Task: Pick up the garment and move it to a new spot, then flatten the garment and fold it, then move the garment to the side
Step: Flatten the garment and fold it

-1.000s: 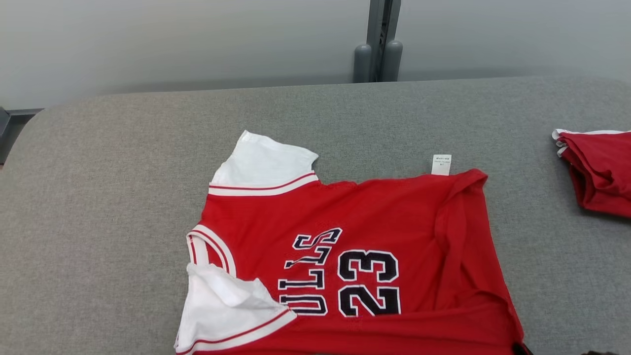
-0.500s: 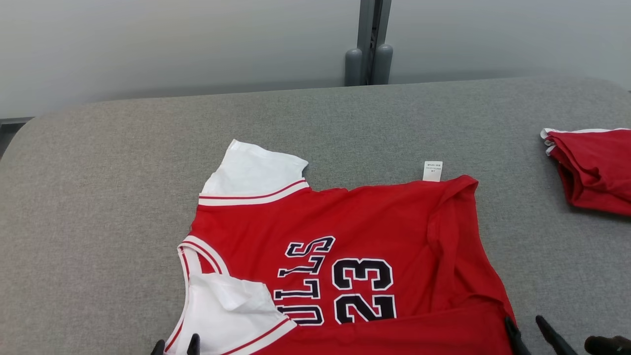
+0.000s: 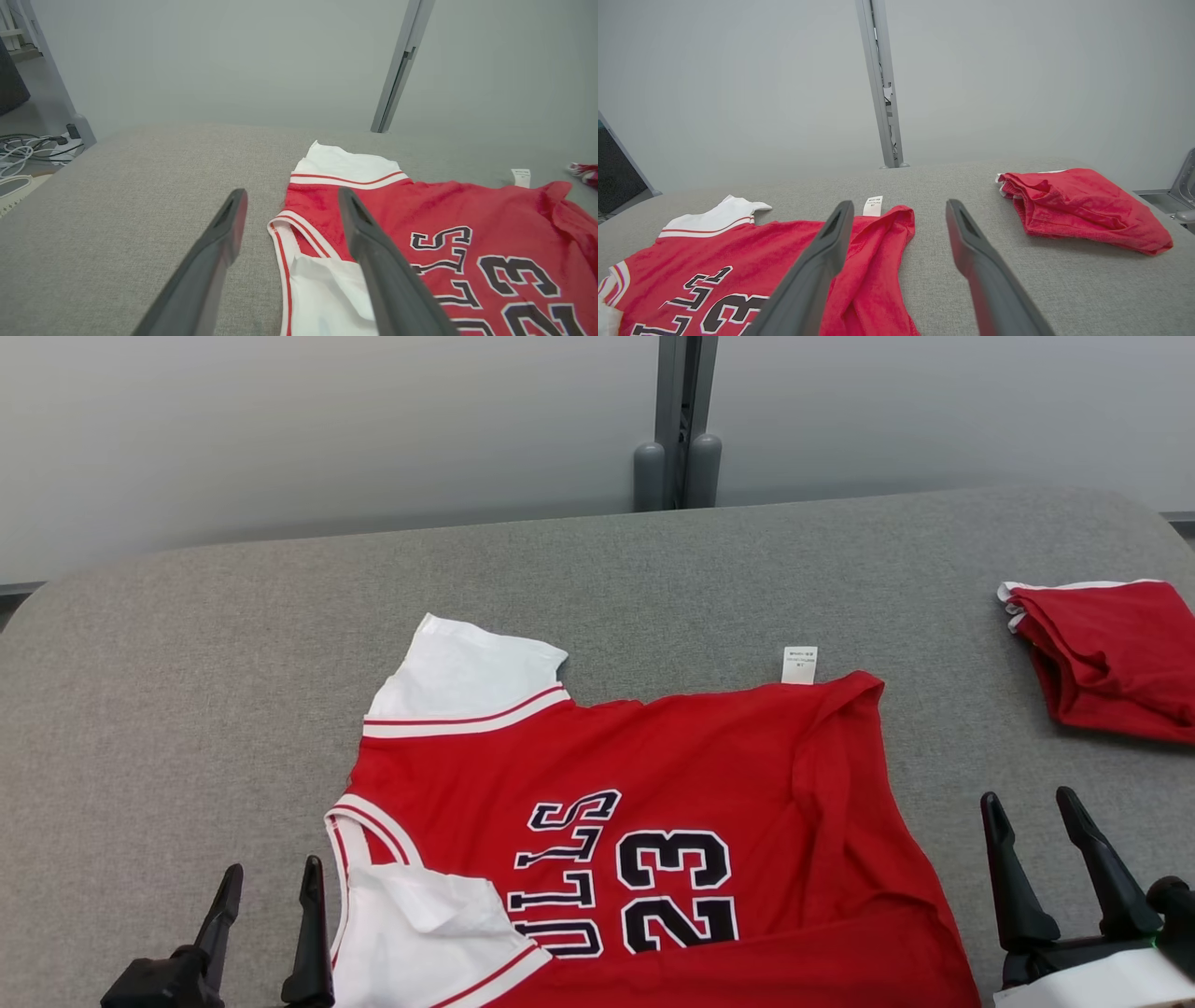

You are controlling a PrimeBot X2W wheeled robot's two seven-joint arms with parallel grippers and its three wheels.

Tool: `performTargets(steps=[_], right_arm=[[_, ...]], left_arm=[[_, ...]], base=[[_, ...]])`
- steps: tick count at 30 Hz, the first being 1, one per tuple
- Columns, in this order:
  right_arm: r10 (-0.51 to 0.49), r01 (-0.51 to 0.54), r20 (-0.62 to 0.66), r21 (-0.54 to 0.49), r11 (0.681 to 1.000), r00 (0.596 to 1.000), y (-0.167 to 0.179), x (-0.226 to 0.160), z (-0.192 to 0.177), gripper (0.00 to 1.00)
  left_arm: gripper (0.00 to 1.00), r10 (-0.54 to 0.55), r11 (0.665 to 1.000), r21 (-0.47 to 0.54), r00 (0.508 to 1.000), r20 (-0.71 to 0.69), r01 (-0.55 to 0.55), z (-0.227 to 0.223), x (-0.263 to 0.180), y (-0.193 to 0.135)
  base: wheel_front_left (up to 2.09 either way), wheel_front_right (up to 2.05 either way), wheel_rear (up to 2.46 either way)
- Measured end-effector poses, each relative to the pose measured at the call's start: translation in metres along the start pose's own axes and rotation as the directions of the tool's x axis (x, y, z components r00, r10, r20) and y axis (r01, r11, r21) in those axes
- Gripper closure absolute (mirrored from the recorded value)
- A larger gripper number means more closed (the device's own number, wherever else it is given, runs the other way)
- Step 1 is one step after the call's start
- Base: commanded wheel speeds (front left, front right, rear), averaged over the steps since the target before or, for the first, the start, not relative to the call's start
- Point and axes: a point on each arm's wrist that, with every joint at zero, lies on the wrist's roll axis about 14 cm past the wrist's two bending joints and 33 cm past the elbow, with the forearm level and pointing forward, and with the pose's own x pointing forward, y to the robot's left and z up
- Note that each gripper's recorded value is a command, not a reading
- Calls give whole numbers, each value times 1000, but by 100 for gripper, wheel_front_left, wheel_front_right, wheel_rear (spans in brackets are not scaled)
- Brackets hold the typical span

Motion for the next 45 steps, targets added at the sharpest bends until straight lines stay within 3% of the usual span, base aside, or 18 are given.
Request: performTargets(steps=[13, 24, 35, 45], right_arm=[[11, -11, -31, 12, 1000, 999, 7, 5, -9, 0], [15, -15, -30, 3, 1000, 999, 3, 45, -11, 0], [-15, 16, -71, 14, 1000, 997, -6, 69, -32, 0], [-63, 66, -113, 24, 998, 992, -21, 71, -51, 0]], left_arm=[[0, -20, 1000, 15, 999, -28, 20, -2, 6, -5], [0, -206, 979, 7, 979, -11, 206, 22, 111, -53], [0, -335, 935, 35, 908, -252, 354, -26, 211, -98], [0, -236, 952, 52, 834, -499, 300, -92, 248, -78]], base=[[0, 0, 0], [0, 0, 0], [0, 0, 0], [0, 0, 0]])
